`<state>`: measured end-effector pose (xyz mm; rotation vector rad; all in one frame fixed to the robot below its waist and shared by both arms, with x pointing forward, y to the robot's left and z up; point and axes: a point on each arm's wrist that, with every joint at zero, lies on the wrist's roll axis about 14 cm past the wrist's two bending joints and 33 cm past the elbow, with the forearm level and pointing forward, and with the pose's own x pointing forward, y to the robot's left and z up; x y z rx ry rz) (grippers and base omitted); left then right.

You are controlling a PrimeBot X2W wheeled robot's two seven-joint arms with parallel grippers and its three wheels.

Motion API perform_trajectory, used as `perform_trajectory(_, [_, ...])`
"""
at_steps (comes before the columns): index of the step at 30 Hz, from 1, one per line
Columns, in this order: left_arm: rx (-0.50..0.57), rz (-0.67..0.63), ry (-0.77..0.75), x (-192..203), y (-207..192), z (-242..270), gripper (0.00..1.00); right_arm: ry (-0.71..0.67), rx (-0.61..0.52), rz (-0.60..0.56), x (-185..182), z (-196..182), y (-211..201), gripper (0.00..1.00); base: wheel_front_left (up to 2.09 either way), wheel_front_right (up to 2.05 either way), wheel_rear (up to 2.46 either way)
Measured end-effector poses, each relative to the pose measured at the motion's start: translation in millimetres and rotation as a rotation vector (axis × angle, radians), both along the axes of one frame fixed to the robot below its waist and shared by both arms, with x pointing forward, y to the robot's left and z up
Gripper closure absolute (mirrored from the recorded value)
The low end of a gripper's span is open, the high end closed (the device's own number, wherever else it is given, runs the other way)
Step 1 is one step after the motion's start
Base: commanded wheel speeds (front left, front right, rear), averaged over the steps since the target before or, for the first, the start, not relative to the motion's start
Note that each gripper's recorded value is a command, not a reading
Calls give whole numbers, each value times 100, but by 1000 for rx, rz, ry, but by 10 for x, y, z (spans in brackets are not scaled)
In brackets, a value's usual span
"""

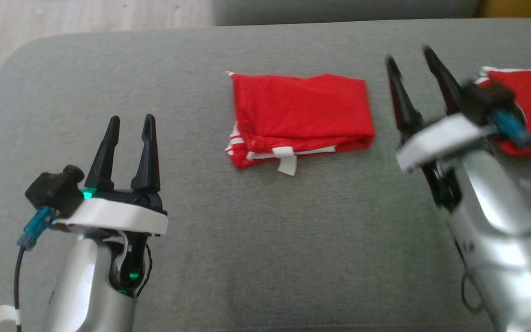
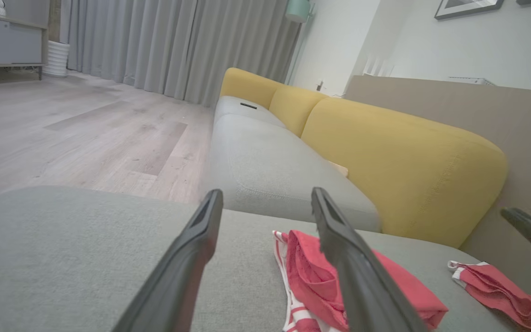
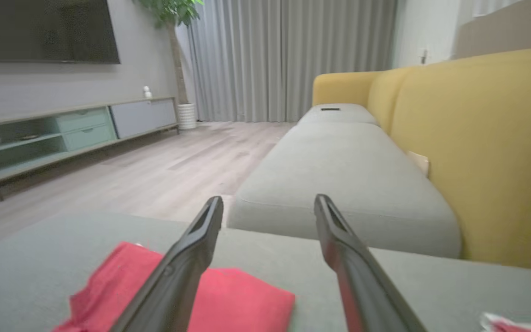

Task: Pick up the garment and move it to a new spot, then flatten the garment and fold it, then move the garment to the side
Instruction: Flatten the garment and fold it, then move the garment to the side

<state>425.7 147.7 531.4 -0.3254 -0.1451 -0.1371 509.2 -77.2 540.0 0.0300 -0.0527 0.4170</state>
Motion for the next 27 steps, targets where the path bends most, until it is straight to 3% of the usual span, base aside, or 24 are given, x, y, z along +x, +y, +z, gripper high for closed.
perform_trajectory(5, [-6, -45, -25, 63, -172, 75, 0, -6, -10, -159, -320, -188, -540, 0, 0, 0, 0])
perform_trajectory(11, [9, -57, -4, 0, -218, -15, 0, -53, 14, -235, -513, -108, -690, 0, 0, 0, 0])
perform_trajectory(15, [15, -48, 46, -120, -180, -189, 0, -22, 21, -289, -662, -257, -847, 0, 0, 0, 0])
perform_trajectory(27, [15, -29, 31, -135, -114, -143, 0, -7, 58, -289, -719, -306, -818, 0, 0, 0, 0])
